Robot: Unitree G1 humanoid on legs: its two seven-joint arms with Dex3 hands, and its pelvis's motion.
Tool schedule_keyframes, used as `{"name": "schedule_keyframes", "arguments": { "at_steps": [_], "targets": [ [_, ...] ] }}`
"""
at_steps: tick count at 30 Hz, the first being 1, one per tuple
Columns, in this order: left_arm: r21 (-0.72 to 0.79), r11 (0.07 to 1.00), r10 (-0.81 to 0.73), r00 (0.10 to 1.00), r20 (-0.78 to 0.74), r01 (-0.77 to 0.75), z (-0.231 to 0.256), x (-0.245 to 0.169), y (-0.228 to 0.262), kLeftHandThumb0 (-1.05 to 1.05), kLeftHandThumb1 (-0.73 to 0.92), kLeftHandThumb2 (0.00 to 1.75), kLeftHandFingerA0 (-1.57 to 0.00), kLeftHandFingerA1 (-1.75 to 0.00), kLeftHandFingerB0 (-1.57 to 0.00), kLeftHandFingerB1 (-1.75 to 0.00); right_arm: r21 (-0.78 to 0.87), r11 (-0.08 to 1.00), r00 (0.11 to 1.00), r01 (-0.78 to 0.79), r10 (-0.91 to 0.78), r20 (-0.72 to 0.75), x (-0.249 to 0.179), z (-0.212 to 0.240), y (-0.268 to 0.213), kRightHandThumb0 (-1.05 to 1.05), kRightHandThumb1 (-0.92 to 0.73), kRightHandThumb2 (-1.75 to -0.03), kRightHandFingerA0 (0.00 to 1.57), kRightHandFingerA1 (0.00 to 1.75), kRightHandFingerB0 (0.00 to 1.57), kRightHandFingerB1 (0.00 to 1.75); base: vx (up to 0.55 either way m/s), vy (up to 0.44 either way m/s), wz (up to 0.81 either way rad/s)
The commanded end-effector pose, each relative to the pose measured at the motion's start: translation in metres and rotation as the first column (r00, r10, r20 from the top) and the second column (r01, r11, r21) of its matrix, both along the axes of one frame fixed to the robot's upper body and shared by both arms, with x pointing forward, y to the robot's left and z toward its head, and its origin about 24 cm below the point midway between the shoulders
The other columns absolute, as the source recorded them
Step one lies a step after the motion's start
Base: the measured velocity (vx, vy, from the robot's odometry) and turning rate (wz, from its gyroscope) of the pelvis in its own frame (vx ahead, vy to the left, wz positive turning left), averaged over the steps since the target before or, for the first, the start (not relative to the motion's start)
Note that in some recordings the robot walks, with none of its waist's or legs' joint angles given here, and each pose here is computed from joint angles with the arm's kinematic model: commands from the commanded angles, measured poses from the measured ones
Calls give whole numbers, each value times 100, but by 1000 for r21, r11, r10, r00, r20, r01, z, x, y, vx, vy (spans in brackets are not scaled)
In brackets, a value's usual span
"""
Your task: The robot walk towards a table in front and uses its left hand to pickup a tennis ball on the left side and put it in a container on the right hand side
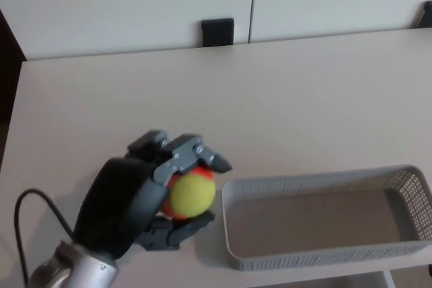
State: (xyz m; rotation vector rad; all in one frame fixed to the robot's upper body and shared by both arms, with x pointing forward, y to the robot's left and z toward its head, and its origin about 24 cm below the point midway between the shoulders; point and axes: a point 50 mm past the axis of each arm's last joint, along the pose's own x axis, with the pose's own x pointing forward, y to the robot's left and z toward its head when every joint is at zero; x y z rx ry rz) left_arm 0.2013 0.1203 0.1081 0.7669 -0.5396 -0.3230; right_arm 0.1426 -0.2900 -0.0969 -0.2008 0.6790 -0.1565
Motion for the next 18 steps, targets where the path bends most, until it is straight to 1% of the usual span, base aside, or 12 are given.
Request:
{"name": "schedule_keyframes", "arguments": {
  "at_steps": [1, 4, 5, 8, 9, 10, 11, 14, 15, 16, 17, 18],
  "targets": [
    [18, 993, -119, 989, 92, 118, 45, -7, -31, -13, 77, 78, -94, -166, -76, -104, -29, 999, 1000, -23, 23, -13, 2, 3, -8, -46, -53, -70, 31, 46, 12, 37, 0, 0, 0],
    [53, 987, -159, 981, 114, 154, 53, -8, -46, -17, 78, 75, -94, -163, -77, -100, -29, 999, 1000, -25, 25, -15, 2, 4, -8, -46, -53, -70, 32, 46, 13, 38, 0, 0, 0],
    [64, 984, -173, 977, 126, 166, 53, -6, -53, -24, 75, 70, -98, -163, -84, -86, -29, 999, 1000, -26, 26, -14, 2, 4, -8, -47, -52, -70, 34, 47, 13, 38, 0, 0, 0],
    [89, 978, -199, 969, 144, 187, 50, -2, -67, -25, 75, 66, -99, -161, -84, -82, -30, 999, 1000, -28, 28, -11, 1, 4, -8, -47, -52, -70, 34, 48, 13, 38, 0, 0, 0],
    [115, 975, -206, 969, 136, 191, 48, 0, -74, -28, 54, 97, -126, -136, -82, -82, -31, 999, 999, -30, 30, -11, 1, 5, -8, -46, -52, -70, 33, 48, 12, 38, 0, 0, 0],
    [127, 973, -209, 969, 133, 193, 47, 1, -78, -28, 54, 97, -126, -136, -82, -82, -31, 999, 999, -31, 31, -12, 1, 5, -8, -46, -52, -70, 33, 48, 12, 38, 0, 0, 0],
    [122, 973, -214, 968, 131, 198, 44, 3, -82, -24, 70, 68, -102, -162, -88, -74, -31, 999, 999, -31, 31, -10, 2, 5, -8, -45, -52, -69, 32, 47, 12, 37, 0, 0, 0],
    [126, 970, -221, 970, 104, 207, 37, 7, -91, -25, 67, 69, -106, -163, -89, -76, -24, 999, 1000, -28, 28, -2, 4, 6, -7, -44, -52, -69, 33, 47, 12, 37, 0, 0, 0],
    [147, 968, -218, 973, 75, 205, 31, 10, -96, -30, 53, 98, -128, -136, -82, -81, -27, 999, 999, -37, 37, 7, 4, 8, -6, -45, -52, -70, 33, 47, 12, 37, 0, 0, 0],
    [148, 968, -216, 974, 64, 205, 28, 11, -97, -29, 70, 71, -104, -163, -88, -75, -29, 999, 999, -42, 42, 10, 5, 9, -6, -49, -51, -70, 33, 47, 12, 38, 0, 0, 0],
    [147, 968, -214, 975, 53, 204, 25, 13, -99, -29, 70, 71, -104, -163, -88, -75, -30, 998, 999, -46, 46, 13, 7, 10, -6, -49, -51, -70, 33, 47, 12, 38, 0, 0, 0],
    [149, 968, -210, 976, 51, 201, 24, 14, -100, -28, 72, 74, -105, -163, -88, -81, -32, 998, 999, -51, 51, 16, 8, 11, -5, -49, -51, -70, 33, 47, 12, 38, 0, 0, 0]
  ]
}}
